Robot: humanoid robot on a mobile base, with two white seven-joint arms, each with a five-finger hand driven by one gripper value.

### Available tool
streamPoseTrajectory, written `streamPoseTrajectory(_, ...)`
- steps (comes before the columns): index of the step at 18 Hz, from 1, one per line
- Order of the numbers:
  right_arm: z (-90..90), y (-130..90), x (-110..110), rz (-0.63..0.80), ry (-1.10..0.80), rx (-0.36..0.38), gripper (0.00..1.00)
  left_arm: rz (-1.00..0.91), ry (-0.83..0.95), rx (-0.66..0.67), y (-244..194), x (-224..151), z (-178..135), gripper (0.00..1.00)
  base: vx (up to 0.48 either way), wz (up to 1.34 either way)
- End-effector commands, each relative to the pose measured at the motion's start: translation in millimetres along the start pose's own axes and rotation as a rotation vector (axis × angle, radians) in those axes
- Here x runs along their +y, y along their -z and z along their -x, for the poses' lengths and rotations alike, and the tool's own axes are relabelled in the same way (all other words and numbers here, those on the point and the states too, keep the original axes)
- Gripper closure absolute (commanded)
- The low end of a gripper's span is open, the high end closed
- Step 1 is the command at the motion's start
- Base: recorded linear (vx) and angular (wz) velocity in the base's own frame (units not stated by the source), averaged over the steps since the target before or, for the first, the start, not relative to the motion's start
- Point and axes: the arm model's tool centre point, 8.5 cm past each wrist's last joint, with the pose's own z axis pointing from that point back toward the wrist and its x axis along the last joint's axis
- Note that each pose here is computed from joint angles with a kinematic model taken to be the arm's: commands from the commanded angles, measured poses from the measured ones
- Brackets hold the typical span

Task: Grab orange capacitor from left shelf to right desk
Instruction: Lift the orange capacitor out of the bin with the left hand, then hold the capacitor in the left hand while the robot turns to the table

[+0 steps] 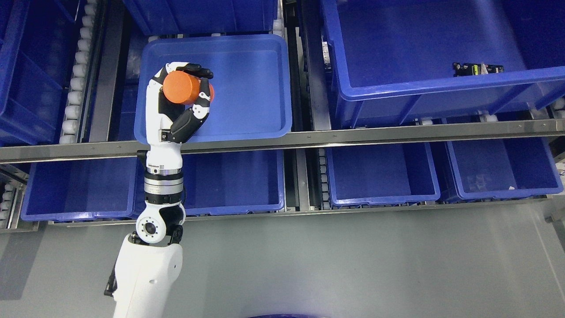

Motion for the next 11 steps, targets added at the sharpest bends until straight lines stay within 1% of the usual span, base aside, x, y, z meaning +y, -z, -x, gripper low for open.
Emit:
streamPoseTrajectory(1, 8.4, 1, -11, 0.017, 0.003, 0.005, 0.0, 0.006, 0.022, -0.14, -12, 3, -38, 0.97, -0.04, 0.09)
streamPoseTrajectory(2, 8.4, 1, -11, 0.017, 0.003, 0.005, 0.0, 0.01, 0.019, -0.164, -19, 1, -42, 0.97, -0.04, 0.09)
streamPoseTrajectory(3, 8.4, 1, -11, 0.017, 0.003, 0.005, 0.0, 0.029, 0.013, -0.157, -30, -4, -41, 0.97, -0.068, 0.01)
streamPoseTrajectory(5, 8.4, 1, -11, 0.017, 0.003, 0.005, 0.0, 0.052, 0.003, -0.137, -37, -10, -39, 0.97, -0.111, -0.17)
streamPoseTrajectory(11, 8.4, 1, -11, 0.017, 0.003, 0.005, 0.0, 0.046, 0.01, -0.133, -39, -7, -39, 0.97, -0.165, -0.32)
